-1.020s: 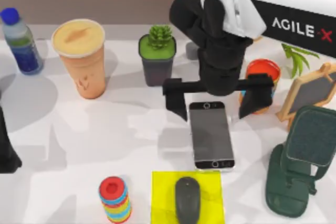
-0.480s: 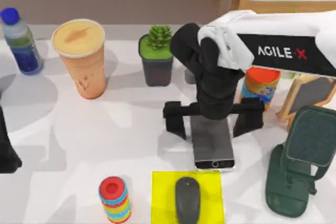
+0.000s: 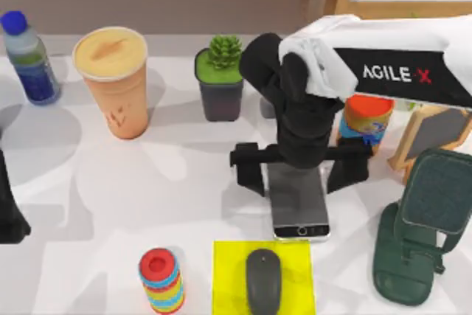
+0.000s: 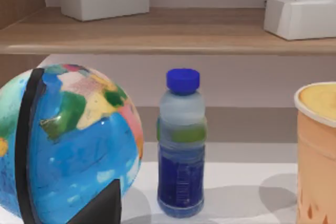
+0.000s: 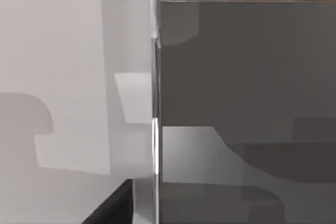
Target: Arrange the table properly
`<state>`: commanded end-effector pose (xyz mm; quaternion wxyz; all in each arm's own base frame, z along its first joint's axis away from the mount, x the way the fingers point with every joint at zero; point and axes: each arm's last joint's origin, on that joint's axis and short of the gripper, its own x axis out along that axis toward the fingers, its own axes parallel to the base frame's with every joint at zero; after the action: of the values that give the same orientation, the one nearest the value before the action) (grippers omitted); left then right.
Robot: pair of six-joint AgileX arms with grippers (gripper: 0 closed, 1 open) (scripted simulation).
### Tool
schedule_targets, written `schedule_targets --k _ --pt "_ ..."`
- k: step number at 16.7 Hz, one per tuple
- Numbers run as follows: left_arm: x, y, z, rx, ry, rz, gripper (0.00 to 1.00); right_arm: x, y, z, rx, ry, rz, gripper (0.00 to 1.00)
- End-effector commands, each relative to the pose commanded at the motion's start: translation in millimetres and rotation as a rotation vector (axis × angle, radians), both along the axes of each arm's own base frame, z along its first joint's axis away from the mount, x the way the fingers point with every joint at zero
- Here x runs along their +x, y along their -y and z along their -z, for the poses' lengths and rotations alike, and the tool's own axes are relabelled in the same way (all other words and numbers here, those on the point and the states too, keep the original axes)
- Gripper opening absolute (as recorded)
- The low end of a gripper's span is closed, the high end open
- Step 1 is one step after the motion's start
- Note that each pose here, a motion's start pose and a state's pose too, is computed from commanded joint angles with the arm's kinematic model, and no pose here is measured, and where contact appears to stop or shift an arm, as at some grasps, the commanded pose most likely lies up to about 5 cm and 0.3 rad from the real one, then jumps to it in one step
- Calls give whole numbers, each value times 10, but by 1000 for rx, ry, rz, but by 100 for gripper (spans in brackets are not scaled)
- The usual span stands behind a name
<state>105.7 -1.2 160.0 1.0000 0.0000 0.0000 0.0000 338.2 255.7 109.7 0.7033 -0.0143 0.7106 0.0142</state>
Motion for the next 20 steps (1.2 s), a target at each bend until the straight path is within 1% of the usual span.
schedule_targets --k 9,10,17,20 --pt "0 0 0 0 0 0 100 0 0 0 0 0 0 2" --pt "0 0 0 0 0 0 100 0 0 0 0 0 0 0" --pt "0 0 0 0 0 0 100 0 0 0 0 0 0 0" --pt "0 0 0 0 0 0 100 0 -2 -106 2 11 -3 0"
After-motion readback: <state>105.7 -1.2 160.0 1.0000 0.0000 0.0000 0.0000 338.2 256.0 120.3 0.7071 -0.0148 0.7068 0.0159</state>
